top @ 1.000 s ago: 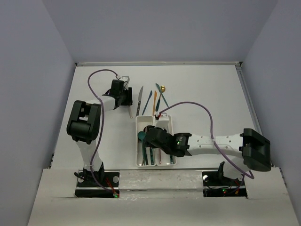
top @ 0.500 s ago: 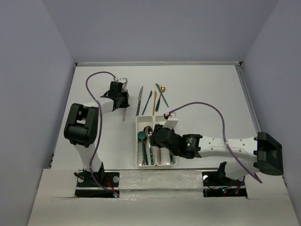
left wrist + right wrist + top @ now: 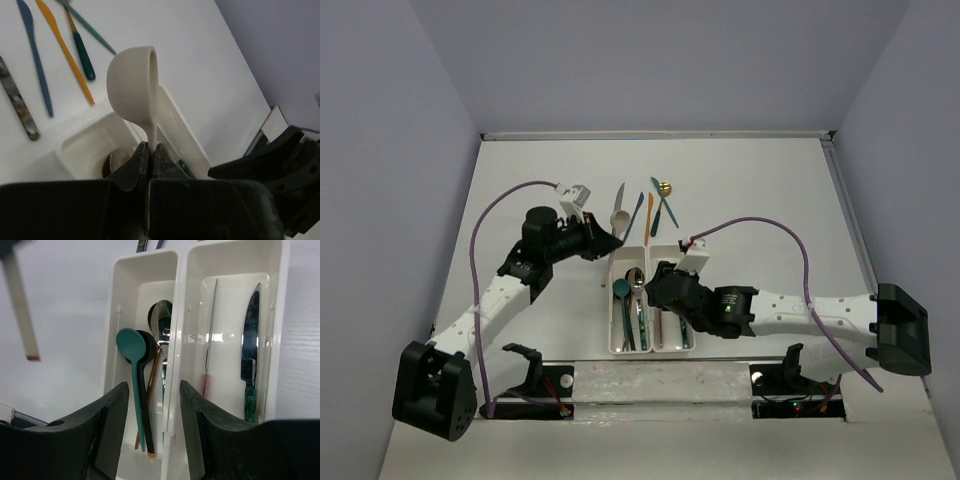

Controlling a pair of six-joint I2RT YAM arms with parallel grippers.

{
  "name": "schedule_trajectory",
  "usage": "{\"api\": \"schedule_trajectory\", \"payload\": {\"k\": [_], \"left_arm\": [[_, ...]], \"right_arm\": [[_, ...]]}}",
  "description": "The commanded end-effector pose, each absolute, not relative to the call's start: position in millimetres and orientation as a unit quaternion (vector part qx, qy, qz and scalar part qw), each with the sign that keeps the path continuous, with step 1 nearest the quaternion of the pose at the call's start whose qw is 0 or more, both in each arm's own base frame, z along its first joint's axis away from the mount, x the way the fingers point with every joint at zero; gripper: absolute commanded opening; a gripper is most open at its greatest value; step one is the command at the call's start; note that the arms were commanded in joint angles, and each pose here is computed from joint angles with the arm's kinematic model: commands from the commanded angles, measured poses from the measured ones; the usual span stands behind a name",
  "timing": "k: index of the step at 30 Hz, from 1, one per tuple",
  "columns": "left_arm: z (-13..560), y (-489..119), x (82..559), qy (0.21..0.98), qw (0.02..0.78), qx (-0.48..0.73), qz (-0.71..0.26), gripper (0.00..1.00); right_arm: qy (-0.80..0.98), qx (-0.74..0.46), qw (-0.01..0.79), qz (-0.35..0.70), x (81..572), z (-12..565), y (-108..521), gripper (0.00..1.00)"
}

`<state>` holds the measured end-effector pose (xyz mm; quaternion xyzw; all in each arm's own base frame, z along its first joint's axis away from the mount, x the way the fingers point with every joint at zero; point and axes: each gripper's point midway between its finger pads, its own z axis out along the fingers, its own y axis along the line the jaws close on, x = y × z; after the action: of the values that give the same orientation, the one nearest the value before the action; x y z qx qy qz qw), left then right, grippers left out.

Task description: Sort the eating utensils into containers

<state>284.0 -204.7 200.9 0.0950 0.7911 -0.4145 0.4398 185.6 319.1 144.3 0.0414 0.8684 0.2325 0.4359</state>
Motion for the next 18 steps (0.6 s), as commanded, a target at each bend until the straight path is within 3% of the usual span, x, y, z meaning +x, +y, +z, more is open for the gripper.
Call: {"api": "schedule_trajectory", "payload": {"k": [1, 9, 18], "left_arm": [[153, -228, 231, 0.808, 0.312, 0.089, -0.492, 0.00], [122, -247, 203, 0.809, 0.238, 0.053, -0.535, 0.00], [121, -248, 208, 0.800, 0.237, -0.012, -0.551, 0.00]], "right_arm": [[0.851, 0.076, 0.465, 0.231, 193, 160, 306, 0.51], [0.849, 0.101, 0.472, 0.215, 196, 159, 293, 0.51], [0.850, 0.103, 0.477, 0.199, 198, 164, 291, 0.51]]}}
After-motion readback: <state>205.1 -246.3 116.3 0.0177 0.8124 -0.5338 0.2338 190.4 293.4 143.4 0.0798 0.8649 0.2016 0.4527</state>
